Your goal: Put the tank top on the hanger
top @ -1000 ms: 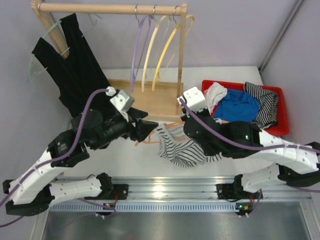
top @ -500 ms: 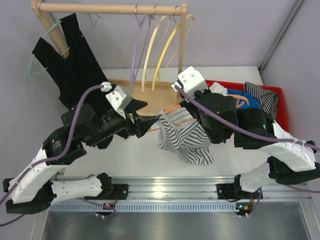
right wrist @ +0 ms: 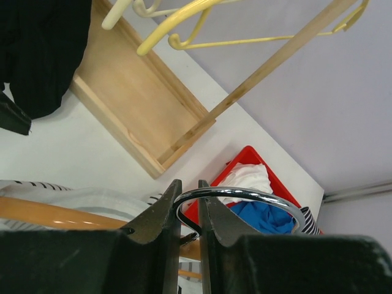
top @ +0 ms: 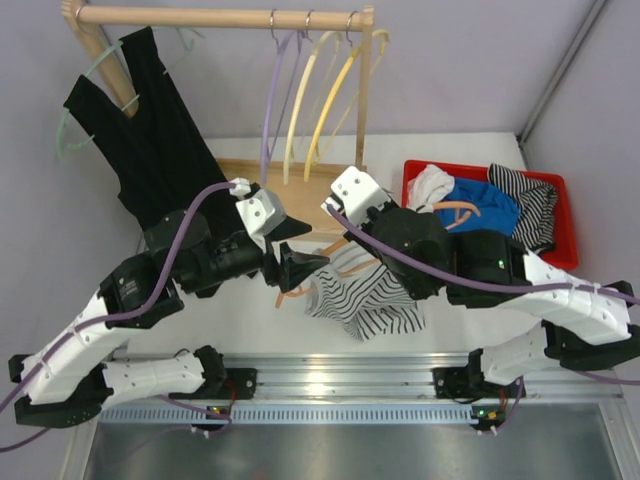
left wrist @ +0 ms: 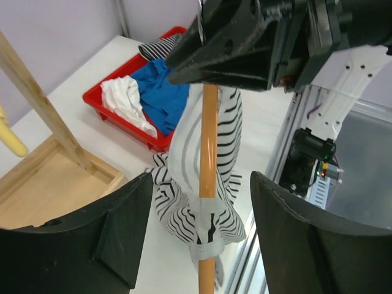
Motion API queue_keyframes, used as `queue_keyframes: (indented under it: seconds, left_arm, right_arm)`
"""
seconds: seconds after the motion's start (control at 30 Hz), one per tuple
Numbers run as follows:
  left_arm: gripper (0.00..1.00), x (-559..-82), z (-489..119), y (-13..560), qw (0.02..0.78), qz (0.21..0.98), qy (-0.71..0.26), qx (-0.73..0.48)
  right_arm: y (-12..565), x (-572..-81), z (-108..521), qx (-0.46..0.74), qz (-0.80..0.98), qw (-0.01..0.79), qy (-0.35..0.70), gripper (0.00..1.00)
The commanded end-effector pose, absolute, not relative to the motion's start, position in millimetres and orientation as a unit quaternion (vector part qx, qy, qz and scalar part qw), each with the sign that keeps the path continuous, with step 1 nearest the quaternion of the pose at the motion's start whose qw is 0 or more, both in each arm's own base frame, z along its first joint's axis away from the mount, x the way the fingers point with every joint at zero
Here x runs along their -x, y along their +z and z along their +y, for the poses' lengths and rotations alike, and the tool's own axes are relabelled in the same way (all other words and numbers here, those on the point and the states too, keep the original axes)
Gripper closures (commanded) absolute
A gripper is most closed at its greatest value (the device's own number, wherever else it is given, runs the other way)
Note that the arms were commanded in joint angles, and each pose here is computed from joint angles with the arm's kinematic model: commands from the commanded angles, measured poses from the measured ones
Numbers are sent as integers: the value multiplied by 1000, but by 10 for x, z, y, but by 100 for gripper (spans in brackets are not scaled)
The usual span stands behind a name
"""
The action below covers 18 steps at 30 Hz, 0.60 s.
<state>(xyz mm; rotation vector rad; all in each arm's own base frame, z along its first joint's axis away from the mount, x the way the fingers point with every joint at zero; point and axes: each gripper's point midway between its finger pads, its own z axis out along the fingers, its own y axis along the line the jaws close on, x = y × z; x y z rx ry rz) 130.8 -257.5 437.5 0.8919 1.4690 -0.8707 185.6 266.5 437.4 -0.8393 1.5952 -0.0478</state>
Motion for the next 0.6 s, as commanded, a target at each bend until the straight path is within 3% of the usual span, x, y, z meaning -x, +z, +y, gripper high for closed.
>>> queue_keyframes:
  seconds: [0.0, 0.57]
  left_arm:
    - [30, -1165, -2645, 4255, 546, 615, -395, -410]
    - [32, -1098, -2727, 3800, 501, 639, -409, -417]
  right_arm:
    - [4646, -1783, 2588, 323, 687, 650, 38, 100]
    - [4509, -1740, 2652, 333, 693, 638, 53, 100]
